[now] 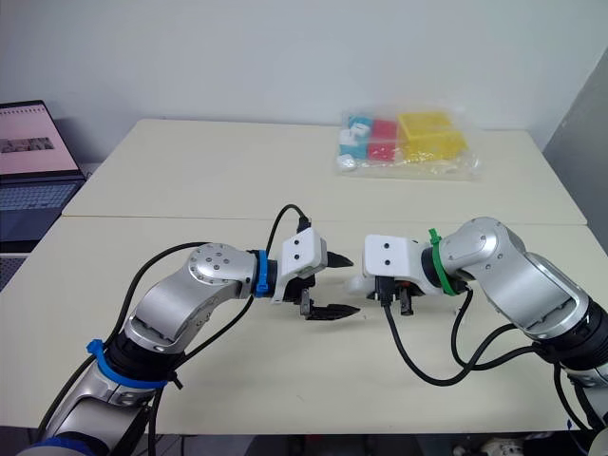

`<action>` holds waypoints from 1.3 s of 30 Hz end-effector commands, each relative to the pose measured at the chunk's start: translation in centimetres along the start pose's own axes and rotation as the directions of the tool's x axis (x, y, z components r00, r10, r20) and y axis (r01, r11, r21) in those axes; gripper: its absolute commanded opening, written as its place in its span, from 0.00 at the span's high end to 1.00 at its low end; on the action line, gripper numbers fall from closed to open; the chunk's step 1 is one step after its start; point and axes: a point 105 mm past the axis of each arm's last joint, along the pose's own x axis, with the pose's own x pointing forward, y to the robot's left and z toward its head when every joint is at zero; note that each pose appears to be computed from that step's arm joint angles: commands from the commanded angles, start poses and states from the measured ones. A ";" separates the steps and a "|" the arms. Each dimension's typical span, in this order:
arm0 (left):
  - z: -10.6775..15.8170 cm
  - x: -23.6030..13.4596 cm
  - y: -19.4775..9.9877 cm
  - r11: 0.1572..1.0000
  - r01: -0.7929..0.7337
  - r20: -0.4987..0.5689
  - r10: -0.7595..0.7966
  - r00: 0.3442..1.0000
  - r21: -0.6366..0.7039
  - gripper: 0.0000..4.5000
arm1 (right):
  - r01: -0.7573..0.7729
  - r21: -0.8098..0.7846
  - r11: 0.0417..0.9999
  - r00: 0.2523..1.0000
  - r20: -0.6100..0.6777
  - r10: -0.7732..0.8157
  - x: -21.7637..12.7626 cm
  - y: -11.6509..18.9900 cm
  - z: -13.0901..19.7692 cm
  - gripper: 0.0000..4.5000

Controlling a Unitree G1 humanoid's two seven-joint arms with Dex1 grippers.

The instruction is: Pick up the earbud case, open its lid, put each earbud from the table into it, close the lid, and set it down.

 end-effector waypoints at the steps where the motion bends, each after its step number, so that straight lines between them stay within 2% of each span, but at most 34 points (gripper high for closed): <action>1: 1.0 0.0 -0.6 0.999 0.021 0.029 -0.023 0.999 0.050 0.00 | 0.040 -0.043 0.998 0.999 0.021 -0.040 -1.0 -0.5 1.0 0.83; 2: 1.0 0.0 -0.6 0.998 0.027 0.031 -0.028 0.999 0.051 0.00 | 0.042 -0.041 0.998 0.999 0.022 -0.041 -1.0 -0.5 1.0 0.83; 5: 1.1 0.0 -0.5 0.999 0.019 0.040 -0.021 0.999 0.049 0.13 | 0.041 -0.039 0.998 0.999 0.024 -0.040 -0.9 -0.4 1.0 0.83; 14: 0.8 0.0 -0.7 0.999 0.035 0.033 -0.036 0.999 0.041 0.78 | 0.025 -0.025 0.999 0.999 0.035 -0.024 -0.6 0.0 1.1 0.83; 15: 0.8 0.1 -0.7 0.999 0.034 0.036 -0.035 0.999 0.039 0.82 | 0.024 -0.024 0.999 0.999 0.035 -0.023 -0.6 0.0 1.1 0.83; 28: 0.1 0.0 -0.9 0.998 0.037 0.031 -0.038 0.999 0.041 0.82 | -0.003 -0.034 0.999 1.000 0.024 0.003 -0.6 0.4 0.8 0.83; 29: 0.0 0.0 -0.8 0.999 0.036 0.030 -0.037 0.999 0.040 0.82 | -0.005 -0.036 0.999 1.000 0.017 0.005 -0.7 0.5 0.6 0.67; 36: -0.5 -0.1 -0.5 0.999 0.024 0.030 -0.025 0.999 0.030 0.82 | 0.020 -0.014 1.000 1.000 -0.006 -0.020 -1.4 0.2 -0.3 0.10; 39: -0.8 -0.3 -0.1 1.000 0.006 0.037 -0.006 0.999 0.010 0.82 | 0.035 -0.006 0.999 0.999 -0.027 -0.036 -2.4 -0.1 -1.0 0.09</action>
